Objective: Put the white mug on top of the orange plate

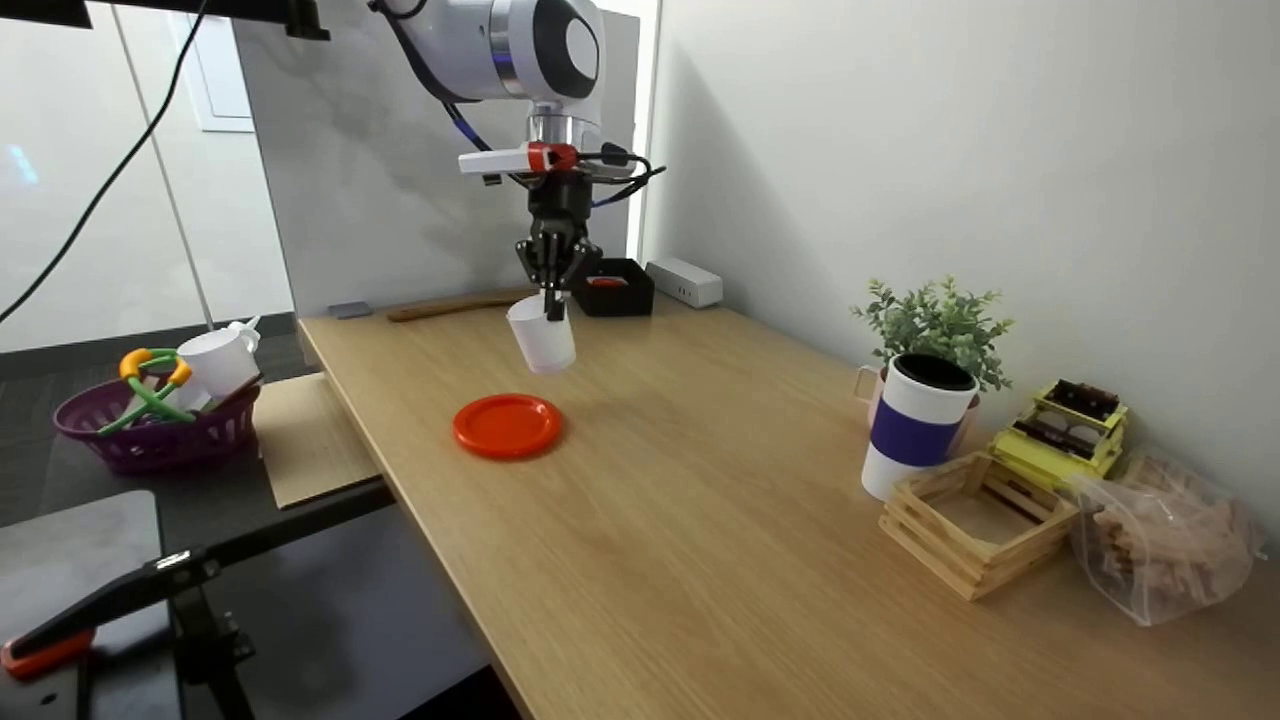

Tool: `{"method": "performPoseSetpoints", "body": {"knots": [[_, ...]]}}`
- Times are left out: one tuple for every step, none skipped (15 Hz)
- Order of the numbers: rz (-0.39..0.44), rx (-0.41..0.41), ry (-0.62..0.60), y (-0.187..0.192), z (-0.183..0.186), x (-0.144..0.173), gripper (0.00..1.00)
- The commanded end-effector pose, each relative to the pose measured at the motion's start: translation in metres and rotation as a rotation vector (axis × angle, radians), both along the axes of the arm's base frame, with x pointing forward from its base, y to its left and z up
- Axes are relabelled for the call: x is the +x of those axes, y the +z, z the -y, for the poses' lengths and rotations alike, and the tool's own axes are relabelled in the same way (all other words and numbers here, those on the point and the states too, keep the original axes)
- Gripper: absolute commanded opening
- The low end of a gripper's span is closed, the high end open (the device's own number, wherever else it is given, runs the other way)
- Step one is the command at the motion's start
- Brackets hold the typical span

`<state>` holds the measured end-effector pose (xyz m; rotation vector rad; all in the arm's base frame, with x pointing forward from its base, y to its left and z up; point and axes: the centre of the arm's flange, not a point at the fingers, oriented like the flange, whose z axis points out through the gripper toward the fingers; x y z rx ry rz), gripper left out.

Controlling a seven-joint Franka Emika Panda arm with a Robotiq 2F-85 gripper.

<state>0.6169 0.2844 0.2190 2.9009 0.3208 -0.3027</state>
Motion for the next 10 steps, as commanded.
{"method": "performPoseSetpoints", "body": {"knots": [[-0.125,0.058,0.051,0.003,0.016,-0.023,0.0],[-0.154,0.069,0.048,-0.002,0.017,-0.025,0.0],[-0.182,0.079,0.038,-0.008,0.019,-0.028,0.0],[-0.206,0.089,0.029,-0.015,0.021,-0.03,0.0],[-0.22,0.093,0.01,-0.022,0.023,-0.034,0.0],[-0.17,0.066,0.02,-0.017,0.013,-0.022,0.0],[-0.177,0.064,0.017,-0.021,0.014,-0.024,0.01],[-0.177,0.064,0.016,-0.022,0.014,-0.023,0.01],[-0.177,0.064,0.017,-0.022,0.013,-0.023,0.01],[-0.176,0.064,0.018,-0.021,0.012,-0.023,0.01]]}}
